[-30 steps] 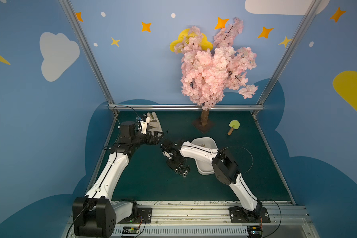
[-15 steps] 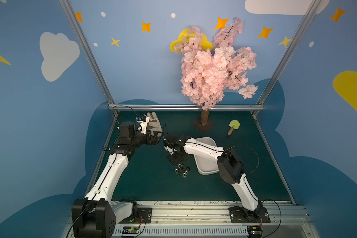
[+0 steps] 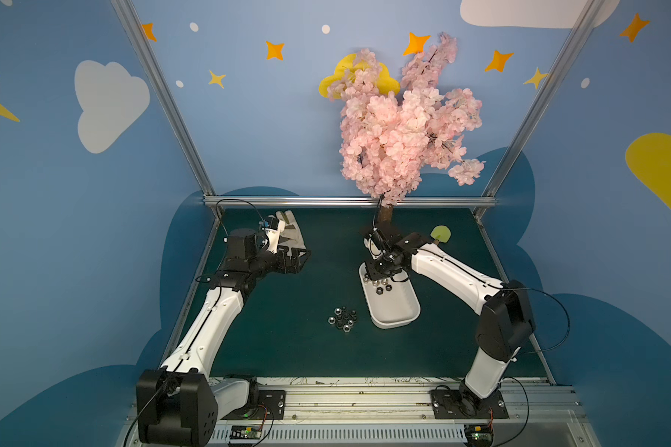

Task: Put the nuts on the desktop into the storage box
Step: Pick up the nut from the center of the board, then place the nut in the storage box.

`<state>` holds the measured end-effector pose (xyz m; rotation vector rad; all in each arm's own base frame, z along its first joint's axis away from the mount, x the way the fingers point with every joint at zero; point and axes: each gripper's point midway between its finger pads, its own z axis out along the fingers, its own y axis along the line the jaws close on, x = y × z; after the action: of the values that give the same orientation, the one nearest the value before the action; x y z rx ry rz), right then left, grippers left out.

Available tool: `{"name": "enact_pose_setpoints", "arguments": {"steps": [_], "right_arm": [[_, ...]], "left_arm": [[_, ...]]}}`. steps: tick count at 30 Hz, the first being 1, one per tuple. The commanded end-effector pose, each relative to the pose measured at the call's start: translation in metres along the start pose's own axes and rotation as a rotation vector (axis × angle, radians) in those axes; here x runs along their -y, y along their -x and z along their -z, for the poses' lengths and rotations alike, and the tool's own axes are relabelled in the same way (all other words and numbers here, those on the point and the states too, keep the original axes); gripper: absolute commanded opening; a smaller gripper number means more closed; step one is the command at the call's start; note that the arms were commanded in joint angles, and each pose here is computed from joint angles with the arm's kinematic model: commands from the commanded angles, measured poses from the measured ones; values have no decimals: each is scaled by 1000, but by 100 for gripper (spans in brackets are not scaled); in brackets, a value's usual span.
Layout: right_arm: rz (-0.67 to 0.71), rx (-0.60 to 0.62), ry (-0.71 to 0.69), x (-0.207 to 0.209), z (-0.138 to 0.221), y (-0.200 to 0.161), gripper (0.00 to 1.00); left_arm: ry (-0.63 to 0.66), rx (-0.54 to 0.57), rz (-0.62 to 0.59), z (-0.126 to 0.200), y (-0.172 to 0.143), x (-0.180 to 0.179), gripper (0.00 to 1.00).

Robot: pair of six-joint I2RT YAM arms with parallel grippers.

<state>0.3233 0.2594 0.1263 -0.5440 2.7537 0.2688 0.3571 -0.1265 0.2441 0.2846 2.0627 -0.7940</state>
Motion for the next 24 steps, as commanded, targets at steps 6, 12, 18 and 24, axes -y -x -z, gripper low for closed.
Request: {"name": "enact_pose_setpoints", "arguments": {"steps": [6, 12, 18, 24], "right_arm": [[-93, -184, -76, 49, -27, -61, 16], [-100, -250, -108, 58, -55, -63, 15], [-96, -267, -119, 61, -72, -48, 15], [-85, -257, -139, 63, -78, -29, 24]], "left_arm": [[-50, -25, -16, -7, -5, 8, 100], [-42, -31, -18, -8, -6, 7, 100], [-36, -37, -15, -9, -7, 4, 100], [-30, -39, -16, -10, -7, 3, 100]]}}
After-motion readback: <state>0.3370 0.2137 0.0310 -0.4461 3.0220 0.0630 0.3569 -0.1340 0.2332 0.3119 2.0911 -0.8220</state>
